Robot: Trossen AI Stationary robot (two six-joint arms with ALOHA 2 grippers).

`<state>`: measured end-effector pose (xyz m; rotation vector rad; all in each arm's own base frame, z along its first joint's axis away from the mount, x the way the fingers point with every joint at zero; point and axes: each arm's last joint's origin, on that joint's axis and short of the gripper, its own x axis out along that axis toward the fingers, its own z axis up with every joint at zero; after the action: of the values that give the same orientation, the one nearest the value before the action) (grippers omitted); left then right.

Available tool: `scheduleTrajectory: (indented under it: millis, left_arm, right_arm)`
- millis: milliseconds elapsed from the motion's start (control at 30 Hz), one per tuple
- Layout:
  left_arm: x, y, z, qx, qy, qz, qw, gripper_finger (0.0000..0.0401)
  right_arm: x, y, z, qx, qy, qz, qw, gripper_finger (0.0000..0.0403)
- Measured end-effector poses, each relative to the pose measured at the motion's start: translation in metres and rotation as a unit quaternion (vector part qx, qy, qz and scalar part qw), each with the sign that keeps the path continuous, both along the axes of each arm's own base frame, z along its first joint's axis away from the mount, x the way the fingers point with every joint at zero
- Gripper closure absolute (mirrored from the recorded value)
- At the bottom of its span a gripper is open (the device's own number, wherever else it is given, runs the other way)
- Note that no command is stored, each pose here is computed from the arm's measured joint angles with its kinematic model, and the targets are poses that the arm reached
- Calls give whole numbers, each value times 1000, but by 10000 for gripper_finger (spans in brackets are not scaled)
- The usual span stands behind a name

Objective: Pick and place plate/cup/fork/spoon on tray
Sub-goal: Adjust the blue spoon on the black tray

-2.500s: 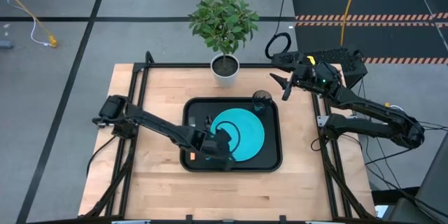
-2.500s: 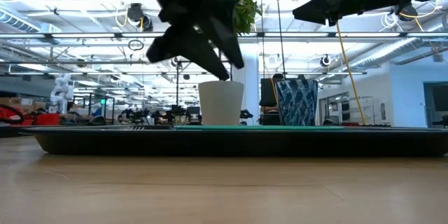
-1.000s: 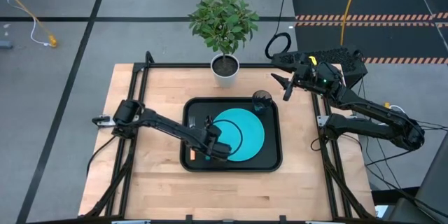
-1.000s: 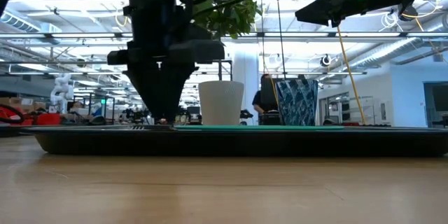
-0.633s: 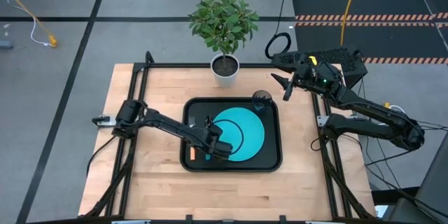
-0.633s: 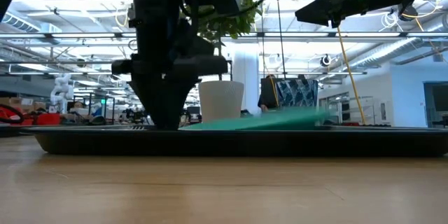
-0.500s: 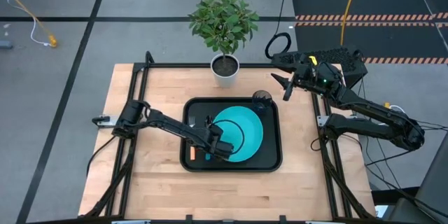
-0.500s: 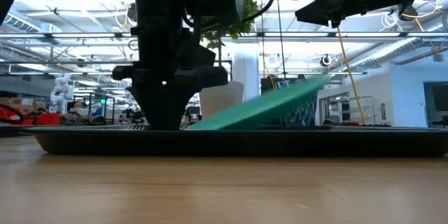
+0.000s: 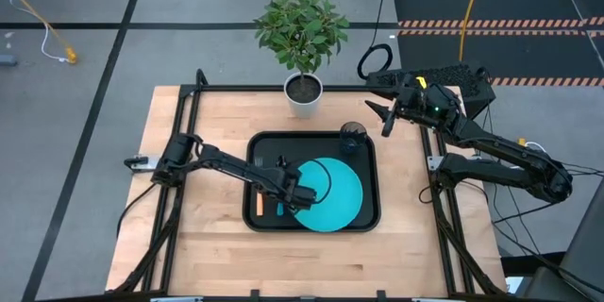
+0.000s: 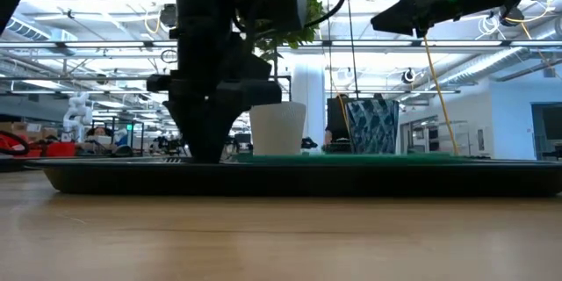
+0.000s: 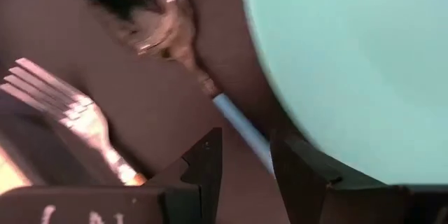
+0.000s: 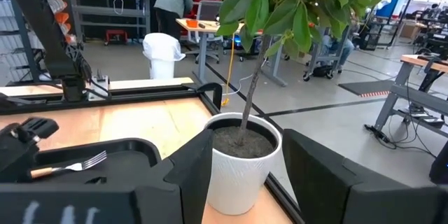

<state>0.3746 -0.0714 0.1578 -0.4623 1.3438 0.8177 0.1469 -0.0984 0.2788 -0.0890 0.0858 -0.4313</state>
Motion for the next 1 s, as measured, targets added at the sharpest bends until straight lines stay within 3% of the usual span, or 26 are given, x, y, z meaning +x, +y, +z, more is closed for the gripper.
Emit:
scheduleTrajectory:
  millis: [433,1000]
  left_arm:
    - [3,14,0,-1,-14,61,998,277]
    - [2,42,-7,-46,-11,177,983,277]
  right_arm:
    - [0,0,-2,5,7,0,1000,234]
    - [0,0,-3,11,15,0,1000,234]
